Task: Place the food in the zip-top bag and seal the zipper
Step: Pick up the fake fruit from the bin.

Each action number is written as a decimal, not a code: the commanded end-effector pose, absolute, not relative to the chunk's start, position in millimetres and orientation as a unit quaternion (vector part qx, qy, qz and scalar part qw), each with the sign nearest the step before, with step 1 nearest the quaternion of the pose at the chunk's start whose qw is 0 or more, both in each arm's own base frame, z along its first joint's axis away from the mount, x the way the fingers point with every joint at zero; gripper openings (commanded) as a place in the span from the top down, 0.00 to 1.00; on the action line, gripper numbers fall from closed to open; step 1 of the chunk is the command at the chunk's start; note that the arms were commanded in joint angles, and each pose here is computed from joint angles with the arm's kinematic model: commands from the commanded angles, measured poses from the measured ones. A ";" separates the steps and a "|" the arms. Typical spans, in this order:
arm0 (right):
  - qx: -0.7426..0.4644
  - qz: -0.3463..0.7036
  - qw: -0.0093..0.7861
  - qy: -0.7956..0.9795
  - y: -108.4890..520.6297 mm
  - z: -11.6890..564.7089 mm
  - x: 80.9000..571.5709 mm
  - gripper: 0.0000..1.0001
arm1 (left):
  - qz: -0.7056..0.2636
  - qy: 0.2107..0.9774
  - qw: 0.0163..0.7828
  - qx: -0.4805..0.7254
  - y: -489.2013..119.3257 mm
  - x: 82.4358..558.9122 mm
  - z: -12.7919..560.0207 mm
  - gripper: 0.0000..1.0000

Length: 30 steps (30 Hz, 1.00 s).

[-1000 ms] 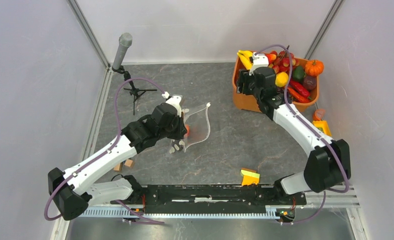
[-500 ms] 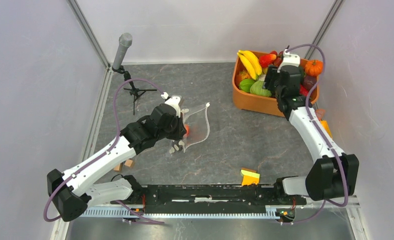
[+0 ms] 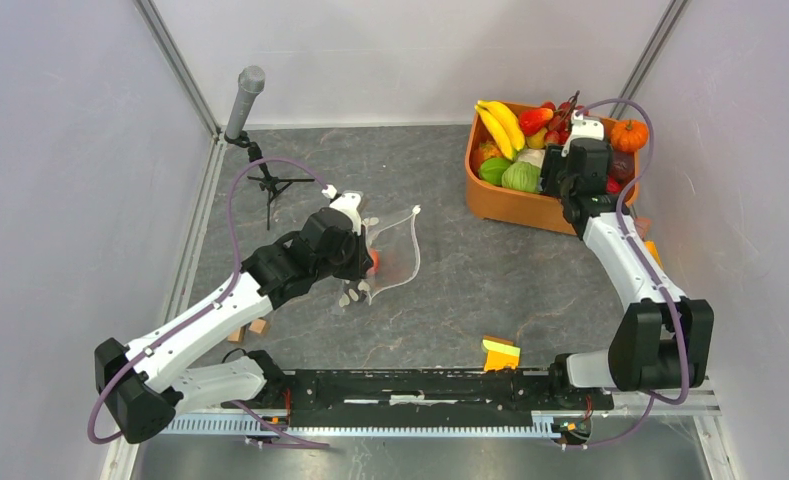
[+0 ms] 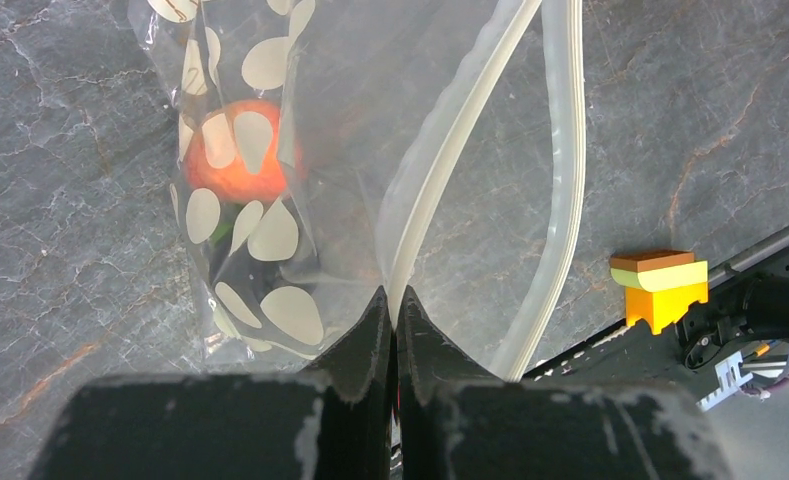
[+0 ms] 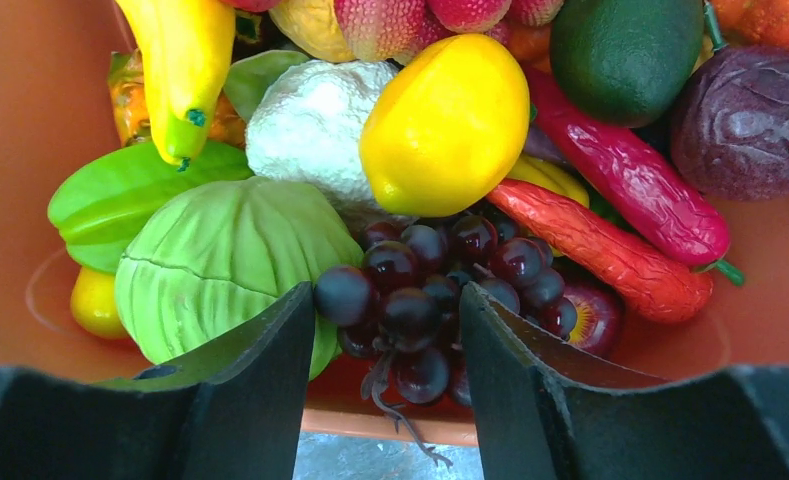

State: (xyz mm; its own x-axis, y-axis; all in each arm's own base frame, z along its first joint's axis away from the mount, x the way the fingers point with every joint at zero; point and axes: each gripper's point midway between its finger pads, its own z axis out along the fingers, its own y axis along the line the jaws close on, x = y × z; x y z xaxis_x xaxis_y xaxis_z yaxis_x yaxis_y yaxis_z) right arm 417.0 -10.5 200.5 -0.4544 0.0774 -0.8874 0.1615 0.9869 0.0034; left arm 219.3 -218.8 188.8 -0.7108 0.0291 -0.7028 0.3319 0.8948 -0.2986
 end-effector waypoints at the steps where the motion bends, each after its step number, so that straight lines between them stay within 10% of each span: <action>1: 0.070 -0.065 0.508 0.856 -23.7 193.0 415.3 0.41 | -0.218 0.891 0.388 0.093 -218.9 224.3 198.9 0.94; 5: 0.067 -0.070 0.506 0.857 -26.6 190.0 417.5 0.52 | -0.217 0.891 0.389 0.090 -218.2 225.0 197.9 0.94; 11: 0.073 -0.075 0.493 0.864 -30.2 182.3 414.4 0.38 | -0.222 0.891 0.386 0.085 -219.1 223.8 193.4 0.94; 16: 0.074 -0.063 0.506 0.857 -27.8 185.7 415.3 0.75 | -0.224 0.889 0.390 0.083 -218.1 223.4 195.8 0.94; 20: 0.070 -0.056 0.527 0.845 -25.5 208.4 418.0 0.86 | -0.225 0.888 0.392 0.082 -218.3 223.7 197.2 0.94; 30: 0.074 -0.065 0.598 0.795 -30.5 271.3 406.7 0.91 | -0.231 0.889 0.386 0.085 -222.3 223.3 193.4 0.94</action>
